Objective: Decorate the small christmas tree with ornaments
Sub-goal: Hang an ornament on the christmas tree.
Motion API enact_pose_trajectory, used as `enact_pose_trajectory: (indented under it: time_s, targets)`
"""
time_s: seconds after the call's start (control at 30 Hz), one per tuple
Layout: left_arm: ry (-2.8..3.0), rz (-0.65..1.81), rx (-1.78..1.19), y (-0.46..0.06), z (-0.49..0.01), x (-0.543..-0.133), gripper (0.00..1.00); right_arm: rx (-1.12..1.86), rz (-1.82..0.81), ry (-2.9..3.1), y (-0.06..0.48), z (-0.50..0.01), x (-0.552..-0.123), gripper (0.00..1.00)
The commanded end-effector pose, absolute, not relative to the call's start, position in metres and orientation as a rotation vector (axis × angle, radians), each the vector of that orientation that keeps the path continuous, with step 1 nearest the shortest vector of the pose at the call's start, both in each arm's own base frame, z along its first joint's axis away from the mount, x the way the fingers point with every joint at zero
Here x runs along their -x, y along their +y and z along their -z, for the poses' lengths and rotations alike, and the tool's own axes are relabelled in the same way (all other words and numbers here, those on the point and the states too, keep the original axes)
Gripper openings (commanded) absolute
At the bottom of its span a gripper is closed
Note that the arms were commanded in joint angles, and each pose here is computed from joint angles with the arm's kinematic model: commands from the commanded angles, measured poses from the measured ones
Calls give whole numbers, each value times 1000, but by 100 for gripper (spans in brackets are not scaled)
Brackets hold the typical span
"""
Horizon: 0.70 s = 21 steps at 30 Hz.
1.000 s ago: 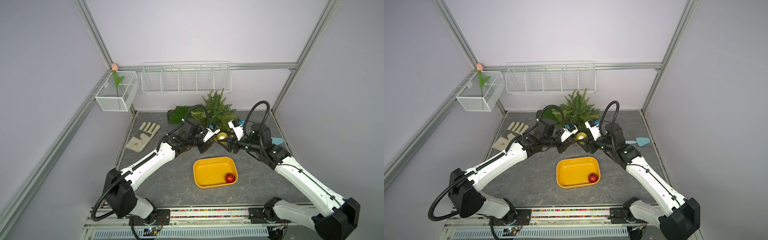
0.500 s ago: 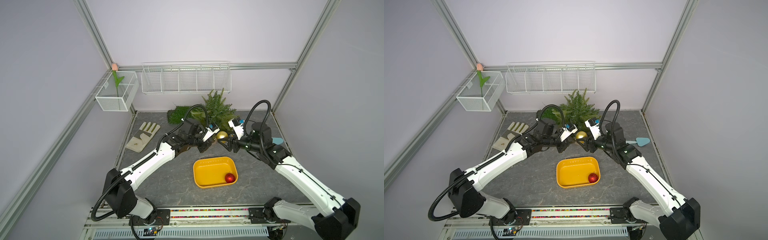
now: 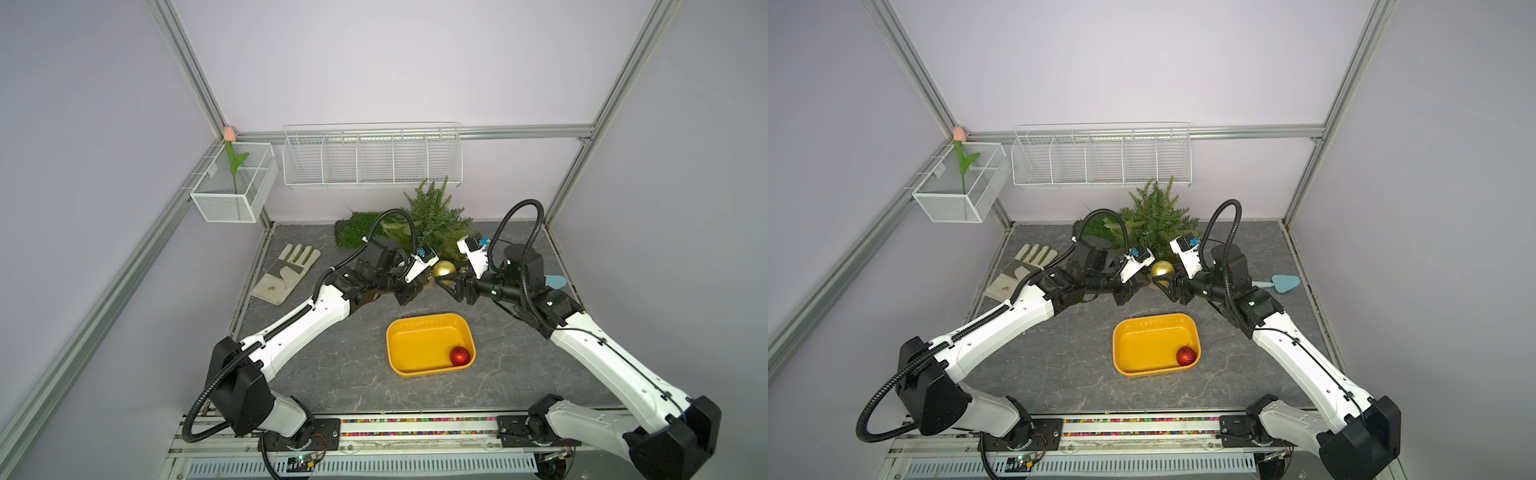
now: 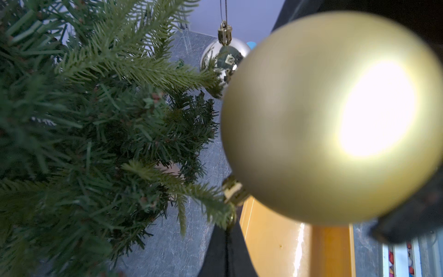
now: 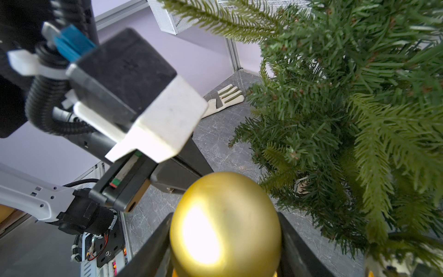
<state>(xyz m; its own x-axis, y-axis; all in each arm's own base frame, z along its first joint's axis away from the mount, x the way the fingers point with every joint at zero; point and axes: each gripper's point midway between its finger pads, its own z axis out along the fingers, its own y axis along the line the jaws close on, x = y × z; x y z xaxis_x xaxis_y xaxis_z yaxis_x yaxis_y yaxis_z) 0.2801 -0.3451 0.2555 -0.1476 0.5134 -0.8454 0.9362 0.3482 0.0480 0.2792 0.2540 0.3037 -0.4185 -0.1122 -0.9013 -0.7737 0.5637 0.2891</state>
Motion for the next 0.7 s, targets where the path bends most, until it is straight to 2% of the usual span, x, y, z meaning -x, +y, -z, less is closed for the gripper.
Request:
enact_pose_trajectory:
  time_s: [0.0,0.47,0.67]
  targets:
    - [1751,657,-1237,-344,-278,-285,0,742,-908,1803,258,-322,-282,24]
    - [1763,693,-1213,-339,-273,-286,0,773,-954,1804,270,-322,-289,24]
    - [1787,694,-1192,-337,-269,-290,0,717,-866,1887,263,-309,-304,21]
